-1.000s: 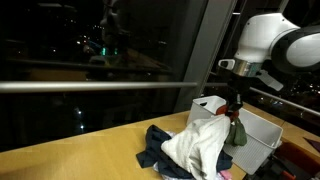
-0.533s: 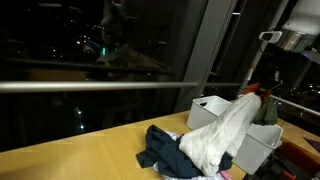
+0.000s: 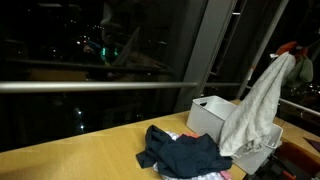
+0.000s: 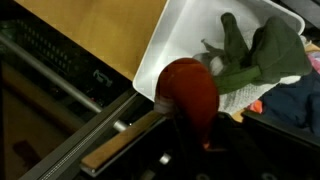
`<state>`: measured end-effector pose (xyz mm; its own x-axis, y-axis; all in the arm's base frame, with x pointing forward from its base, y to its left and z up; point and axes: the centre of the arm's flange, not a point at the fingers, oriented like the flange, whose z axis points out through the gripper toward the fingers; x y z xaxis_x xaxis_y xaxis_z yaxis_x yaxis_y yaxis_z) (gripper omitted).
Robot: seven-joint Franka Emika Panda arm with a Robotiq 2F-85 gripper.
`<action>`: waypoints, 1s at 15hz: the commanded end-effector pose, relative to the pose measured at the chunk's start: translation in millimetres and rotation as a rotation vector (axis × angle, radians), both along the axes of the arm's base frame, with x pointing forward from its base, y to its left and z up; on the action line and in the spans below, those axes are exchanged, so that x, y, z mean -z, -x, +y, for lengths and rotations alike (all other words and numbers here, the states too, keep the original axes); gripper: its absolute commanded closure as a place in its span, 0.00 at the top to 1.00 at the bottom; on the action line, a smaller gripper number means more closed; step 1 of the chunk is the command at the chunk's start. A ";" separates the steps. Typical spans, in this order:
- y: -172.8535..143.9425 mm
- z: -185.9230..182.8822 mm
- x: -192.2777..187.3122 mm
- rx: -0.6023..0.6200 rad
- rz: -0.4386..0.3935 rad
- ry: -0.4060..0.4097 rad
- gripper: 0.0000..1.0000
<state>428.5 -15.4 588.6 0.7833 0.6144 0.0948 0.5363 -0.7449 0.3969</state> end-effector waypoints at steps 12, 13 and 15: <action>-100.0 -8.2 -58.7 -0.073 0.066 0.034 0.04; -106.5 -8.4 -38.4 -0.085 0.091 0.023 0.04; -120.1 -11.5 24.4 -0.123 0.139 -0.016 0.04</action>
<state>529.0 -18.3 627.8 0.7471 0.6647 0.0058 0.6181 -0.6977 0.3622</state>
